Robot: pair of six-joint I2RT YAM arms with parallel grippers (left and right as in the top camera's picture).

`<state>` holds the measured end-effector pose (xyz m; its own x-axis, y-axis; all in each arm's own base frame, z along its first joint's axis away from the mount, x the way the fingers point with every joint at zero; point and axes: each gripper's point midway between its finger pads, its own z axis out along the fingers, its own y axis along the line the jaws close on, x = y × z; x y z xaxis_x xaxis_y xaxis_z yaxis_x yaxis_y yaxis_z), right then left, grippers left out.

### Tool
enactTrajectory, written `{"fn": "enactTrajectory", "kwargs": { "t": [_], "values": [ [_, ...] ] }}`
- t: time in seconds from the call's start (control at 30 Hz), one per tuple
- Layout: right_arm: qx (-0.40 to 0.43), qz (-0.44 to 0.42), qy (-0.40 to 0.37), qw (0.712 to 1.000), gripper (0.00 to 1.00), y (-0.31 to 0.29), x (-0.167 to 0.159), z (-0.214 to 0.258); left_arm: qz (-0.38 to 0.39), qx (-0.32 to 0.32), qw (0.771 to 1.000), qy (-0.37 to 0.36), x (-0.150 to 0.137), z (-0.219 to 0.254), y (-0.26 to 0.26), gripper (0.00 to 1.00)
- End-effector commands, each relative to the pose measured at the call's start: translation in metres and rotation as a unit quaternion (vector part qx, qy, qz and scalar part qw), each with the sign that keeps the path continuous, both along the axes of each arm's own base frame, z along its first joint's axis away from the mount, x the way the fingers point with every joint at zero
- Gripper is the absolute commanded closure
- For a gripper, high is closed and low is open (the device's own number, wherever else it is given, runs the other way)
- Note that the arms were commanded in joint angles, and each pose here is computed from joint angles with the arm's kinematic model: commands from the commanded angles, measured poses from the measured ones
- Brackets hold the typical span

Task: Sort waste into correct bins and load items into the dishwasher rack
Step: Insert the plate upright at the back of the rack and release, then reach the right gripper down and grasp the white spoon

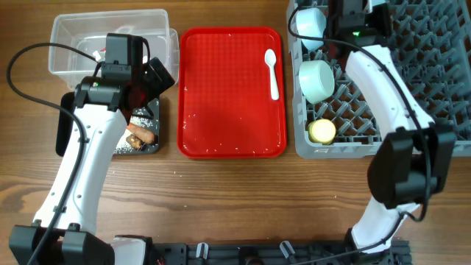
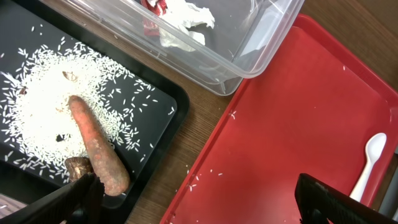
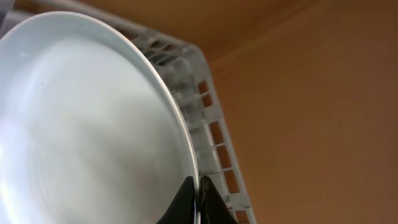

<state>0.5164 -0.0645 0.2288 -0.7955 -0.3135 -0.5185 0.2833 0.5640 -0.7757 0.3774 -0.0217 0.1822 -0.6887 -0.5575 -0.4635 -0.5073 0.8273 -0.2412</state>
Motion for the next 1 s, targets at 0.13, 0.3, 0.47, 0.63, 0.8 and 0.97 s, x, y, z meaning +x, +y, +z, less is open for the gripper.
{"fn": "enactTrajectory", "kwargs": {
  "t": [0.13,0.3,0.47,0.63,0.8,0.97],
  "values": [
    [0.061,0.060,0.031,0.996,0.25,0.022,0.015,-0.040,-0.009,0.002,1.000,-0.006,0.000,0.005,-0.001,0.00],
    [0.126,0.085,0.001,0.988,0.01,0.045,0.011,-0.028,-0.009,0.002,1.000,-0.006,0.000,0.005,-0.001,0.00],
    [0.287,0.209,-0.018,0.935,0.00,0.132,-0.006,0.003,-0.009,0.002,1.000,-0.006,0.000,0.005,-0.001,0.00],
    [0.447,0.410,0.021,0.795,0.00,0.255,-0.045,0.038,-0.009,0.002,1.000,-0.006,0.000,0.005,-0.001,0.00],
    [0.517,0.387,0.000,0.764,0.07,0.281,-0.039,0.033,-0.009,0.002,1.000,-0.006,0.000,0.005,-0.001,0.00],
    [0.499,0.279,-0.011,0.820,0.19,0.257,-0.011,-0.021,-0.009,0.002,1.000,-0.006,0.000,0.005,-0.001,0.00]
  ]
}}
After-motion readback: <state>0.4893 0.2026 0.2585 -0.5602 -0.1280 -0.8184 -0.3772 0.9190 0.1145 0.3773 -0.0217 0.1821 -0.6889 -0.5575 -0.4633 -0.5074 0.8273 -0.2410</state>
